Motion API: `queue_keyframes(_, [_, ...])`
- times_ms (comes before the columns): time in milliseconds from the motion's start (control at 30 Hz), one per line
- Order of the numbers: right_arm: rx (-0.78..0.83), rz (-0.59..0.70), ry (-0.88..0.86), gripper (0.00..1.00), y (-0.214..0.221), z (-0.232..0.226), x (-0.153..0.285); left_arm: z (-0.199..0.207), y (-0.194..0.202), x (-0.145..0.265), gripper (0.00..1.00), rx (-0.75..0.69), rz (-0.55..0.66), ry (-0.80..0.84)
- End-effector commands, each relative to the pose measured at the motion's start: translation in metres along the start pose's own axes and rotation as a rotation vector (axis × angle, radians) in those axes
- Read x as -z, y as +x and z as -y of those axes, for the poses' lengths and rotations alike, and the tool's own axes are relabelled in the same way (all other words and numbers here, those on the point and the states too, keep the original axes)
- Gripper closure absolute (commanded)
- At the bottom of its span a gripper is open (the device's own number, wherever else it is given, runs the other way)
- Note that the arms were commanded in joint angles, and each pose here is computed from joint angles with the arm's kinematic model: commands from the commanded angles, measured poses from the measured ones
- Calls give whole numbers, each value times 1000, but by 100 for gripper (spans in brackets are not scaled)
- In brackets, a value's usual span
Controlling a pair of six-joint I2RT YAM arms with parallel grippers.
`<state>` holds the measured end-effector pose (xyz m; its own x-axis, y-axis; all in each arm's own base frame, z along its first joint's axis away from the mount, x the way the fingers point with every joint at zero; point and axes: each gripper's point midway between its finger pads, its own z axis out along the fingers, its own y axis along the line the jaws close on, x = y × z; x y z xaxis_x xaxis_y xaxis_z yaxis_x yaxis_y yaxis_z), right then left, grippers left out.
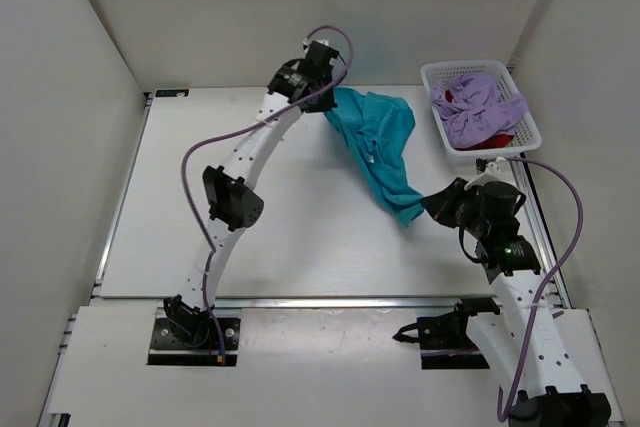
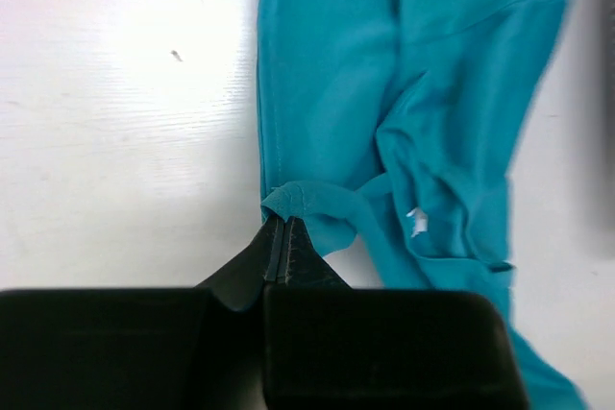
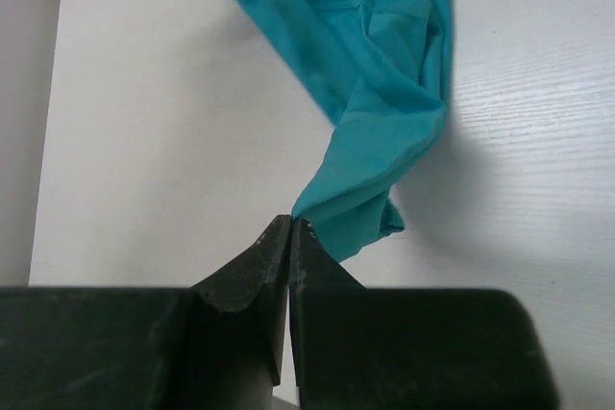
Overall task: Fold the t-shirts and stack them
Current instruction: Flatten out the tshirt
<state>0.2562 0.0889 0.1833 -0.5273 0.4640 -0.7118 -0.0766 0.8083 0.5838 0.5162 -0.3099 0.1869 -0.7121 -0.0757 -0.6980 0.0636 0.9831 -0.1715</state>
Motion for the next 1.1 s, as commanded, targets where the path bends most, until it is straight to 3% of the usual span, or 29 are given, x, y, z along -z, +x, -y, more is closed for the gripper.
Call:
queue_keyframes(0, [14, 34, -31, 100, -13, -12, 9, -23, -74, 102, 100, 54, 156, 61])
queue_keyframes(133, [67, 56, -14, 100, -38, -24, 20, -38, -116, 169, 100, 113, 271, 152])
queue_keyframes(267, [119, 93, -4, 100, -56, -39, 34, -79, -121, 210, 100, 142, 319, 98])
queue_keyframes(300, [136, 111, -20, 100, -63, -48, 40, -79, -148, 266, 100, 169, 478, 177])
queue_keyframes(333, [146, 134, -18, 100, -72, -54, 46, -98, -114, 224, 100, 196, 387, 167])
queue_keyframes(400, [181, 149, -24, 100, -79, -68, 56, -133, -98, 265, 100, 346, 606, 373])
queue_keyframes(467, [211, 180, -1, 100, -94, -79, 67, -196, -100, 290, 100, 450, 670, 345])
queue_keyframes(533, [250, 221, -38, 100, -115, -108, 88, -204, -95, 297, 100, 387, 645, 280])
queue_keyframes(567, [291, 299, 1, 100, -153, -135, 117, -207, -92, 337, 100, 340, 712, 254])
queue_keyframes(600, [306, 328, -12, 100, -164, -146, 131, -206, -92, 340, 100, 328, 722, 230])
queue_keyframes(700, [323, 445, -11, 100, -208, -170, 170, -190, -93, 357, 100, 309, 732, 287])
queue_keyframes(800, [364, 481, -62, 100, -238, -203, 183, -184, -97, 369, 100, 309, 747, 328])
queue_keyframes(967, [436, 387, -71, 100, -246, -236, 119, -190, -111, 378, 100, 339, 765, 358])
queue_keyframes(1067, [435, 295, -90, 100, -248, -220, 61, -196, -106, 349, 100, 364, 726, 350])
